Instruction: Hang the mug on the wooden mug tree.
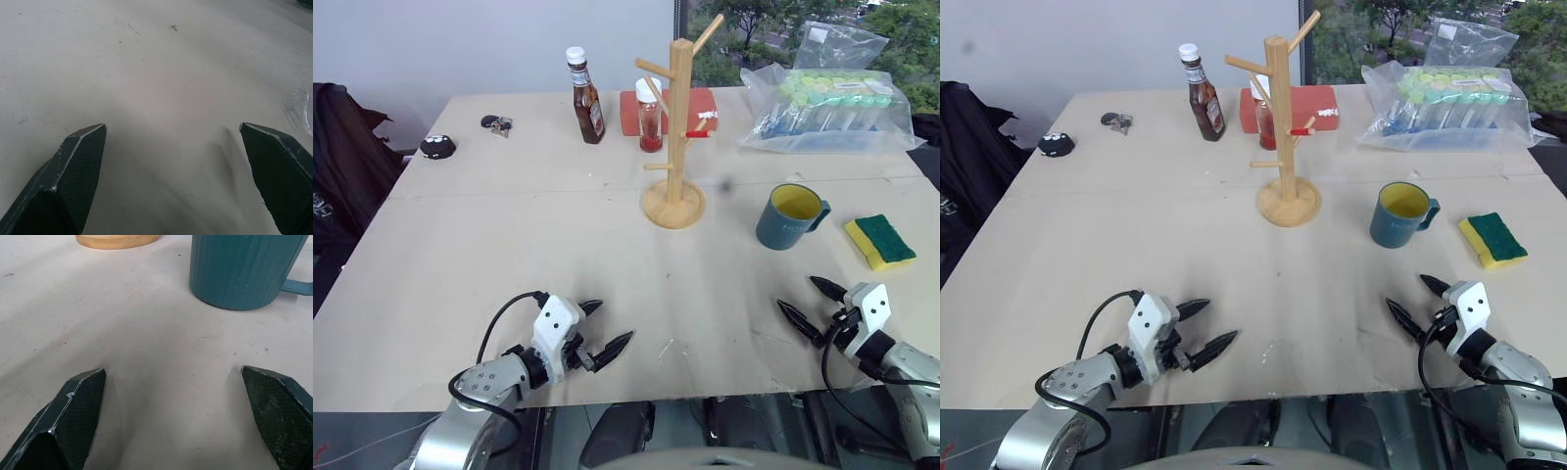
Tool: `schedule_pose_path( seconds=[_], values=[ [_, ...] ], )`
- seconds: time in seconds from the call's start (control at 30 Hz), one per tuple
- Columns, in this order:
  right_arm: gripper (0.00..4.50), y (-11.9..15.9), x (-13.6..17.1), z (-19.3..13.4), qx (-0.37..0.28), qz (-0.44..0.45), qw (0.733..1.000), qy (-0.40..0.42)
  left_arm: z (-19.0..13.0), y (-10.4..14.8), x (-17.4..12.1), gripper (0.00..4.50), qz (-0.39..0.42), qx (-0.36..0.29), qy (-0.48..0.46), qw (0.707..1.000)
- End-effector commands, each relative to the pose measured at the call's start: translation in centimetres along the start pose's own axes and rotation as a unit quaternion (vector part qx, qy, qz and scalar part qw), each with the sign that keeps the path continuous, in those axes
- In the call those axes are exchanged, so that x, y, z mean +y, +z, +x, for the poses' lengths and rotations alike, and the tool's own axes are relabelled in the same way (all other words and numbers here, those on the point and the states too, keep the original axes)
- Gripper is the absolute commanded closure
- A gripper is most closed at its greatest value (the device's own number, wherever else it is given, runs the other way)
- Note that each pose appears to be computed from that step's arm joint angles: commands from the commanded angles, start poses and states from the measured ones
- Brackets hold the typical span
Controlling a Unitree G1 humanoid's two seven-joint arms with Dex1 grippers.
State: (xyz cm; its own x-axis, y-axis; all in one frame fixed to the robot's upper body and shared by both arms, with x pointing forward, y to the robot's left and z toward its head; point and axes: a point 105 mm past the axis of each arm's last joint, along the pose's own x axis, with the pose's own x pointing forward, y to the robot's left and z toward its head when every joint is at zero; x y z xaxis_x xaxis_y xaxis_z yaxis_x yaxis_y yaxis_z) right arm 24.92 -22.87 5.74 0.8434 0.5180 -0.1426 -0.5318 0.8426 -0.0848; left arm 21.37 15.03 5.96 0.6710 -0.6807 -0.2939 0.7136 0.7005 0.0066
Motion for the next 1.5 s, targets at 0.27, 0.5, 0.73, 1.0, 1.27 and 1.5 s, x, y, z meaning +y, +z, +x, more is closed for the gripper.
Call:
schedule_pose_path(
  seconds=[0.27, 0.5, 0.73, 1.0, 1.27, 1.5],
  values=[
    [0.03, 0.7, -1.1, -0.3, -0.007, -0.021, 1.0, -0.011, 0.1, 1.5, 0.0, 0.0, 0.008, -0.036, 0.005, 0.999],
    [0.03, 0.9, -1.2, -0.3, -0.009, -0.022, 1.0, -0.013, 0.2, 1.6, -0.2, 0.0, 0.005, -0.038, 0.002, 0.999],
    [0.03, 2.5, -3.5, 0.2, -0.038, -0.023, 0.996, -0.077, 0.7, 2.9, -0.1, 0.0, 0.023, -0.061, -0.009, 0.998],
    [0.03, 4.4, -8.0, 3.3, -0.037, -0.075, 0.984, -0.158, 2.5, 7.8, -1.7, 0.0, 0.056, -0.121, -0.082, 0.988],
    [0.03, 5.7, -10.4, 4.8, -0.06, -0.083, 0.977, -0.188, 3.2, 10.9, -3.1, 0.0, 0.075, -0.152, -0.124, 0.978],
    [0.03, 6.5, -11.2, 6.4, -0.078, -0.071, 0.98, -0.169, 3.5, 11.6, -3.5, 0.0, 0.081, -0.152, -0.132, 0.976]
  ],
)
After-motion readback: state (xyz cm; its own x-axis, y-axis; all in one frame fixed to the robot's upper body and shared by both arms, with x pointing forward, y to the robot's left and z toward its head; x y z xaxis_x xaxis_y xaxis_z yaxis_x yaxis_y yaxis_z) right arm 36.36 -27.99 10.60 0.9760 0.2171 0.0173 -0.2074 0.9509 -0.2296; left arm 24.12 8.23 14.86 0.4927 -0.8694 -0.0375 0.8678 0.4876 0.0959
